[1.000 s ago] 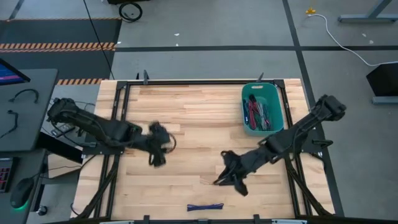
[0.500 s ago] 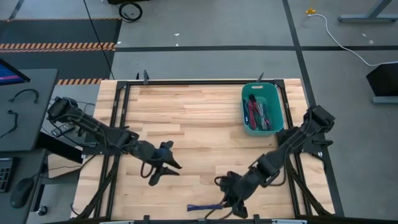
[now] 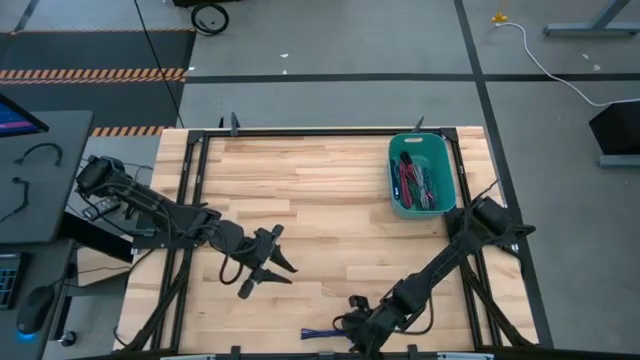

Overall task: Pick and place USB-C Cables
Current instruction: Put the blue charger cable into the green bin

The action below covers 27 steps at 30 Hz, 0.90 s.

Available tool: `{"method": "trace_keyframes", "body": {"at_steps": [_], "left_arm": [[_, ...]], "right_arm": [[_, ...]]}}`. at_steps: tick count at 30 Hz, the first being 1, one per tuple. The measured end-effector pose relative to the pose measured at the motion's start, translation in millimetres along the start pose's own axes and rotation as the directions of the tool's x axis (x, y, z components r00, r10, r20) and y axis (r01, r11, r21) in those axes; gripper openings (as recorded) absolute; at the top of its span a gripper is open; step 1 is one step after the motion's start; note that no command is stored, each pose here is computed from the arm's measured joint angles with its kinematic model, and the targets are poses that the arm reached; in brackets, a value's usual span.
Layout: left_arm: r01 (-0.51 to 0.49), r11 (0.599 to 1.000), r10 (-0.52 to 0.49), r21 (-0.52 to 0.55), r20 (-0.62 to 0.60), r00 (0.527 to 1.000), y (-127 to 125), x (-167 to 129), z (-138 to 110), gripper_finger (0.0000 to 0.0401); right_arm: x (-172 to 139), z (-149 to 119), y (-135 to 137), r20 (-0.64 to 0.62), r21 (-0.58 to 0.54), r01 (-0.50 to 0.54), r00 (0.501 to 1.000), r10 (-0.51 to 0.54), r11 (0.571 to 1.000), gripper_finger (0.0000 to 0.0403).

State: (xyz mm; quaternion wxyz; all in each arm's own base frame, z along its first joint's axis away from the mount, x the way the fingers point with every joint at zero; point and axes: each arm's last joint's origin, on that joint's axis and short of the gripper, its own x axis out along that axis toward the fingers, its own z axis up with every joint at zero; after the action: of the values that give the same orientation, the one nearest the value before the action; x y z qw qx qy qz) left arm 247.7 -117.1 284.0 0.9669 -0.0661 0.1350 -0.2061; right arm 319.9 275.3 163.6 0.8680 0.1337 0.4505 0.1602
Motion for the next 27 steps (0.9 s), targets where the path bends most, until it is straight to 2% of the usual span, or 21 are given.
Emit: {"method": "trace_keyframes", "body": {"at_steps": [7,15,20,25,27], "left_arm": [[-0.045,0.996,0.046,-0.079,0.005,0.999,1.4,0.1,-0.1,0.0123],[-0.061,0.994,0.062,-0.087,0.009,0.998,1.9,0.1,0.0,0.0123],[-0.113,0.990,0.115,-0.088,0.018,0.993,3.9,0.0,0.3,0.0123],[-0.160,0.983,0.163,-0.088,0.031,0.986,5.2,-0.2,0.9,0.0123],[-0.189,0.978,0.193,-0.085,0.038,0.980,6.3,-0.4,1.2,0.0123]], "right_arm": [[23.8,-1.3,-4.2,0.057,-0.100,0.123,0.991,-0.118,0.987,0.0196],[53.0,-13.2,-13.4,0.059,-0.104,0.237,0.971,-0.231,0.966,0.0174],[58.4,-18.6,-16.8,0.044,-0.020,0.279,0.960,-0.278,0.960,0.0122],[47.9,-18.0,-17.4,0.004,0.042,0.300,0.954,-0.300,0.953,0.0025],[41.3,-17.0,-16.7,-0.016,0.060,0.303,0.953,-0.302,0.951,0.0018]]}}
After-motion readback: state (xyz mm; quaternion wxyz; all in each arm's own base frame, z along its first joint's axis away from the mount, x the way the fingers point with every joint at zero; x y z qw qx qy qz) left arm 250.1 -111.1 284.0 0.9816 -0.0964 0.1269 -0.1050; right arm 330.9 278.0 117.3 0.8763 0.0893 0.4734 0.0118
